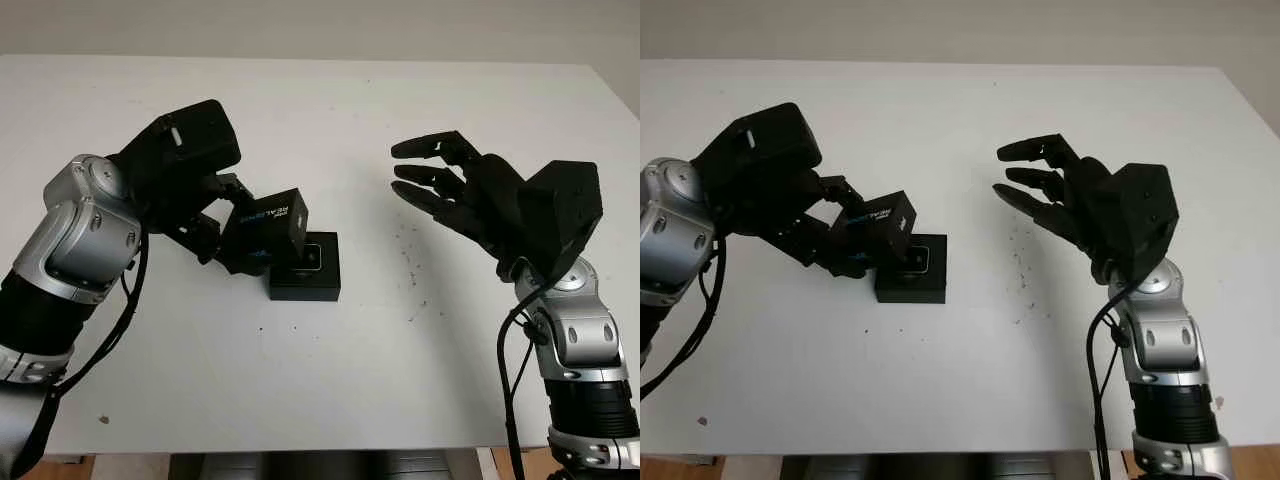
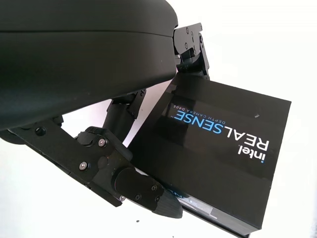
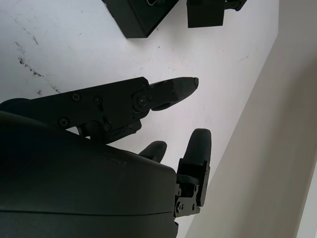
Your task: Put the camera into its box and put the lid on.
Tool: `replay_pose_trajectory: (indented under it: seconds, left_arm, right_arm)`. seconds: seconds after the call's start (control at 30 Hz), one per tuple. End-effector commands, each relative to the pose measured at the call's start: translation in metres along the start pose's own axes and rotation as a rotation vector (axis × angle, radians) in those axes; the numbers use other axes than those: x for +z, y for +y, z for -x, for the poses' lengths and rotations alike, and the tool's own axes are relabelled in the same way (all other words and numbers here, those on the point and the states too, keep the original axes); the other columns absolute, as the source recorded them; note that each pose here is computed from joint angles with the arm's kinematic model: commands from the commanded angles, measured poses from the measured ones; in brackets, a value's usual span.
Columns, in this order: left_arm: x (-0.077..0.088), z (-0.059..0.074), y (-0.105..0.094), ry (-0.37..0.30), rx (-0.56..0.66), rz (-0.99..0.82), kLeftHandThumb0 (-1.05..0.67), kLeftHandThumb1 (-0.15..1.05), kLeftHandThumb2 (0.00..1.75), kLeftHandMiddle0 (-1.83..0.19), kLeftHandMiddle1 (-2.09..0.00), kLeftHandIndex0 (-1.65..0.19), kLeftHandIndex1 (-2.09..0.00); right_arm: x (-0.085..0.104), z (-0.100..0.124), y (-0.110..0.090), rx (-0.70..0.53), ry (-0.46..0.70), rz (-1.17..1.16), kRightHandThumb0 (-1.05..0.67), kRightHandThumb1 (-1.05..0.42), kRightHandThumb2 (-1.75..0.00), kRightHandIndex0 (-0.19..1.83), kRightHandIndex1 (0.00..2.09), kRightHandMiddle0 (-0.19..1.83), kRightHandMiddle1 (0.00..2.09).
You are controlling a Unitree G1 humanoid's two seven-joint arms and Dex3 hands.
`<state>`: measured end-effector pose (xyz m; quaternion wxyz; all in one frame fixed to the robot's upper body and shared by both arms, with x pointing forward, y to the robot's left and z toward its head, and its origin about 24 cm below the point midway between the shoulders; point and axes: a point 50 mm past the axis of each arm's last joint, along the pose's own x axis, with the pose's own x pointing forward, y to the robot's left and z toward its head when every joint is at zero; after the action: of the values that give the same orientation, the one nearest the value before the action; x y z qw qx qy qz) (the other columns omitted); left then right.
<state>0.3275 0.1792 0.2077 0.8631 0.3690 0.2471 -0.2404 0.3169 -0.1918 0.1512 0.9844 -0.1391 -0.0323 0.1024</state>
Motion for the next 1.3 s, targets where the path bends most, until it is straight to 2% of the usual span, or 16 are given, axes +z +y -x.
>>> replay_pose_trajectory:
  seconds: [0.0,0.33,0.57,0.7,0.87,1.03,1.13,1.27]
  left_arm:
    - [0.008,0.003,-0.001,-0.031,0.006,-0.02,-0.25,1.05,0.33,-0.51,-2.09,-0.32,-1.94]
    - [0.005,0.001,-0.011,-0.027,-0.008,-0.151,-0.31,1.05,0.37,-0.52,-2.09,-0.32,-1.96]
    - [0.003,0.0,-0.015,-0.026,-0.035,-0.172,-0.3,1.05,0.37,-0.43,-2.08,-0.27,-1.95]
    - [0.0,-0.005,-0.02,-0.019,-0.058,-0.17,-0.29,1.05,0.38,-0.32,-2.05,-0.2,-1.92]
    - [-0.001,-0.011,-0.026,-0.003,-0.067,-0.16,-0.27,1.05,0.41,-0.41,-2.09,-0.18,-1.92]
    - [0.002,-0.013,-0.031,-0.019,-0.071,-0.133,-0.29,1.05,0.42,-0.3,-2.09,-0.12,-1.92]
    - [0.004,-0.013,-0.034,-0.035,-0.063,-0.129,-0.31,1.05,0.42,-0.35,-2.09,-0.15,-1.94]
    - [0.01,-0.01,-0.037,-0.066,-0.072,-0.165,-0.35,1.05,0.4,-0.28,-1.97,-0.16,-1.82]
  right_arm:
    - [0.005,0.0,0.002,0.002,-0.027,0.007,-0.34,-1.03,-0.05,0.09,0.77,-0.04,1.31]
    - [0.004,0.0,0.005,0.001,-0.031,-0.013,-0.36,-1.02,-0.05,0.06,0.75,-0.04,1.28]
    - [0.004,0.0,0.007,-0.007,-0.03,-0.038,-0.35,-1.02,-0.05,0.06,0.74,-0.05,1.3]
    - [0.003,0.0,0.008,-0.011,-0.029,-0.042,-0.35,-1.03,-0.05,0.06,0.73,-0.05,1.3]
    - [0.003,0.001,0.009,-0.011,-0.032,-0.044,-0.35,-1.03,-0.05,0.06,0.72,-0.04,1.3]
    - [0.002,0.003,0.008,-0.011,-0.036,-0.048,-0.35,-1.03,-0.05,0.07,0.72,-0.04,1.32]
    - [0.001,0.003,0.008,-0.016,-0.031,-0.059,-0.35,-1.03,-0.05,0.07,0.72,-0.04,1.33]
    - [0.001,0.004,0.008,-0.016,-0.026,-0.063,-0.36,-1.02,-0.05,0.06,0.72,-0.04,1.33]
